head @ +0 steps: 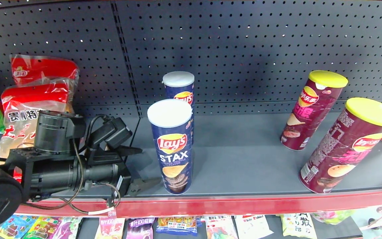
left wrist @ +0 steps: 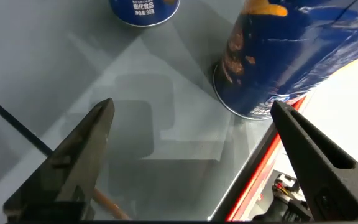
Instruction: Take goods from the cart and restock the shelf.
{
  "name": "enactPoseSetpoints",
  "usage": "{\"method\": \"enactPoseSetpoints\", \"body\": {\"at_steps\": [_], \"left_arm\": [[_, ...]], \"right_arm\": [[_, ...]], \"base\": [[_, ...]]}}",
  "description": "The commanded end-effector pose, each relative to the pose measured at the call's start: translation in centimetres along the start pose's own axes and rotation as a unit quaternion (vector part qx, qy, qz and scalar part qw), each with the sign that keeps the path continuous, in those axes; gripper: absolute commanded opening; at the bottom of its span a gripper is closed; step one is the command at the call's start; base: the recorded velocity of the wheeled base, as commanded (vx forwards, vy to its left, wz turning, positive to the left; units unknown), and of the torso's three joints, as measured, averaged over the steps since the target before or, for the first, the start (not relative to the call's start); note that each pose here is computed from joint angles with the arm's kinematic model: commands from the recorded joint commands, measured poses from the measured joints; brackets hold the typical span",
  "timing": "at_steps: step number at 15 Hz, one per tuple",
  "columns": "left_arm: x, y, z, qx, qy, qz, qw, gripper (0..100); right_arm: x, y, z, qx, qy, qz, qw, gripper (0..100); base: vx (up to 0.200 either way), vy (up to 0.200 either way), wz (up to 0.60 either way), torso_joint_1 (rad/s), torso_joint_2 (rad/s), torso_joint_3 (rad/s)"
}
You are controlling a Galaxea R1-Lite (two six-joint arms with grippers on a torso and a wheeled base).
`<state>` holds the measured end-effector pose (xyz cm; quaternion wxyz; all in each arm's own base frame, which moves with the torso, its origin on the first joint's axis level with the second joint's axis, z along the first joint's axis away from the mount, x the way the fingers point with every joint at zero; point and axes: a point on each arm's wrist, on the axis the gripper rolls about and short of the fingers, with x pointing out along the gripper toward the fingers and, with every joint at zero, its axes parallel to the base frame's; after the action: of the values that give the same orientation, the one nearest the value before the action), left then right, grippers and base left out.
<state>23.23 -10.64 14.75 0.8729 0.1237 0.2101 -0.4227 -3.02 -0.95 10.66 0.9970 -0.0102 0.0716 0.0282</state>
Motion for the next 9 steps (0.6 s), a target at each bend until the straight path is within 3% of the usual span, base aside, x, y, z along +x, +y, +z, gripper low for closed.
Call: {"method": "enactPoseSetpoints", "body": {"at_steps": [1, 9], "left_arm": [[0.14, 0.12, 0.03, -0.001, 0.001, 0.003, 1.0, 100], [0.34, 0.26, -0.06, -0.002, 0.005, 0.008, 1.0, 100]], "right_arm": [[0.08, 0.01, -0.05, -0.001, 0.004, 0.0, 1.0, 100], [0.08, 0.01, -0.05, -0.001, 0.004, 0.0, 1.0, 100]], "base": [[0.0, 0.0, 0.0, 0.0, 0.0, 0.0], [0.0, 0.0, 0.0, 0.0, 0.0, 0.0]]}}
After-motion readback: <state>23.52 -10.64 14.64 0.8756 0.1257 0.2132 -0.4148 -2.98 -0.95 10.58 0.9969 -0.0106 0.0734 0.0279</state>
